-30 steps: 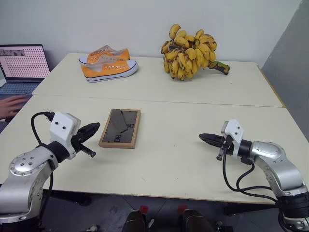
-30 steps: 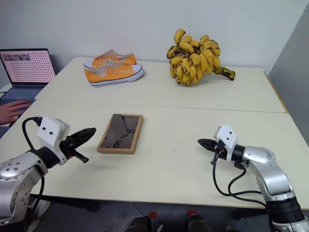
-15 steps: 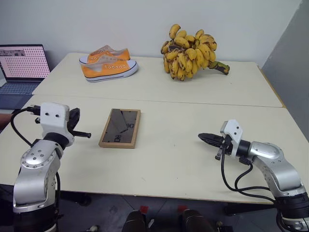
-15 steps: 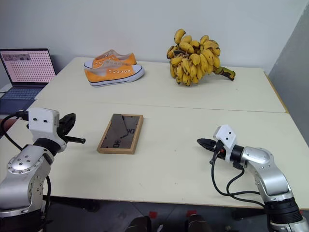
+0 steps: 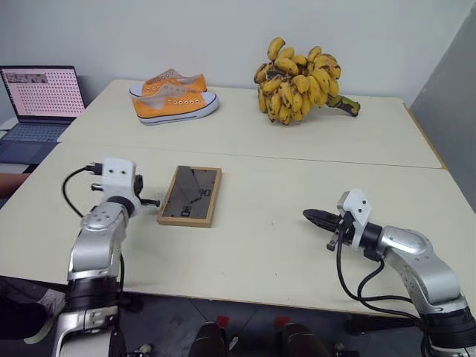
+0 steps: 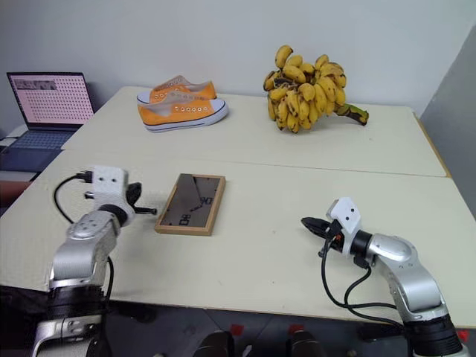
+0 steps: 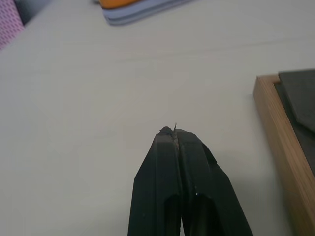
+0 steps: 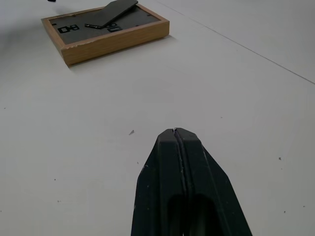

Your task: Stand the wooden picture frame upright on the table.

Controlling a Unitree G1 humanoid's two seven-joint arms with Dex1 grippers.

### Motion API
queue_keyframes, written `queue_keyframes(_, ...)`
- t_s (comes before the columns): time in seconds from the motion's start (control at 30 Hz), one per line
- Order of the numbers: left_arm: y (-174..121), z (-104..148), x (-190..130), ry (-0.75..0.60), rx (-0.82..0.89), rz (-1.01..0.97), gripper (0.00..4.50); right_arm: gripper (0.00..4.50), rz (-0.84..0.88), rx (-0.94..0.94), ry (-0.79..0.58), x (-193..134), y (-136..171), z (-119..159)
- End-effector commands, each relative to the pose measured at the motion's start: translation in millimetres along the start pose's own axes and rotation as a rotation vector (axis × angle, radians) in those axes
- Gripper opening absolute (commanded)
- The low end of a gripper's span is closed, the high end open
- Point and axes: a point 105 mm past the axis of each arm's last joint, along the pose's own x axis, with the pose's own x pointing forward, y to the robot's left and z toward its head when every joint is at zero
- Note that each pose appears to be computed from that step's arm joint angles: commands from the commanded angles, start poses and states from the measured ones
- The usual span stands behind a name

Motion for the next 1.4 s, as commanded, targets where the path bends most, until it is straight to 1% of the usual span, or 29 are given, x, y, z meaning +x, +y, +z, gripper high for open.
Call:
queue_keyframes(0.03, -2.3, 7.1, 13.6, 0.022, 0.026, -0.014, 0.05, 0.00, -0.037, -0.016, -0.042, -4.9, -1.6, 12.6)
queue_keyframes(0.07, -5.1, 8.7, 17.8, 0.024, 0.032, -0.022, 0.05, 0.00, -0.048, -0.011, -0.043, -5.7, -2.5, 12.4)
queue_keyframes(0.13, -20.1, 11.3, 28.3, 0.034, 0.059, -0.063, 0.05, 0.00, -0.073, -0.008, -0.044, -8.3, -4.4, 12.6)
queue_keyframes(0.23, -48.9, 15.3, 36.0, 0.027, 0.096, -0.161, 0.05, 0.00, -0.102, -0.006, -0.043, -11.1, -7.0, 12.8)
queue_keyframes(0.37, -87.7, 23.2, 38.5, 0.000, 0.104, -0.277, 0.05, 0.00, -0.128, -0.002, -0.047, -11.7, -9.5, 13.4)
queue_keyframes(0.53, -134.4, 21.7, 28.0, 0.004, 0.116, -0.417, 0.05, 0.00, -0.141, -0.005, -0.059, -5.4, -10.3, 15.1)
queue_keyframes(0.63, -153.3, 24.8, 17.3, -0.004, 0.113, -0.468, 0.05, 0.00, -0.143, -0.003, -0.070, -2.2, -10.0, 17.0)
queue_keyframes(0.77, -153.9, 29.1, 8.2, -0.007, 0.115, -0.472, 0.05, 0.00, -0.148, -0.001, -0.071, -1.6, -10.7, 16.2)
queue_keyframes(0.93, -91.2, 17.8, 0.7, 0.094, 0.144, -0.329, 0.05, 0.00, -0.152, 0.002, -0.069, -1.0, -12.5, 15.2)
queue_keyframes(1.03, -67.7, 10.4, -10.9, 0.154, 0.191, -0.301, 0.05, 0.00, -0.156, 0.002, -0.072, -0.5, -13.5, 15.8)
queue_keyframes(1.1, -58.9, 8.9, -21.3, 0.183, 0.212, -0.318, 0.05, 0.00, -0.159, 0.004, -0.074, -0.2, -14.5, 16.2)
queue_keyframes(1.2, -60.6, 9.9, -30.4, 0.204, 0.198, -0.353, 0.05, 0.00, -0.163, 0.007, -0.076, 0.8, -16.0, 15.0)
queue_keyframes(1.4, -92.1, 13.5, -41.1, 0.207, 0.191, -0.447, 0.05, 0.00, -0.163, 0.010, -0.091, 6.7, -17.2, 18.4)
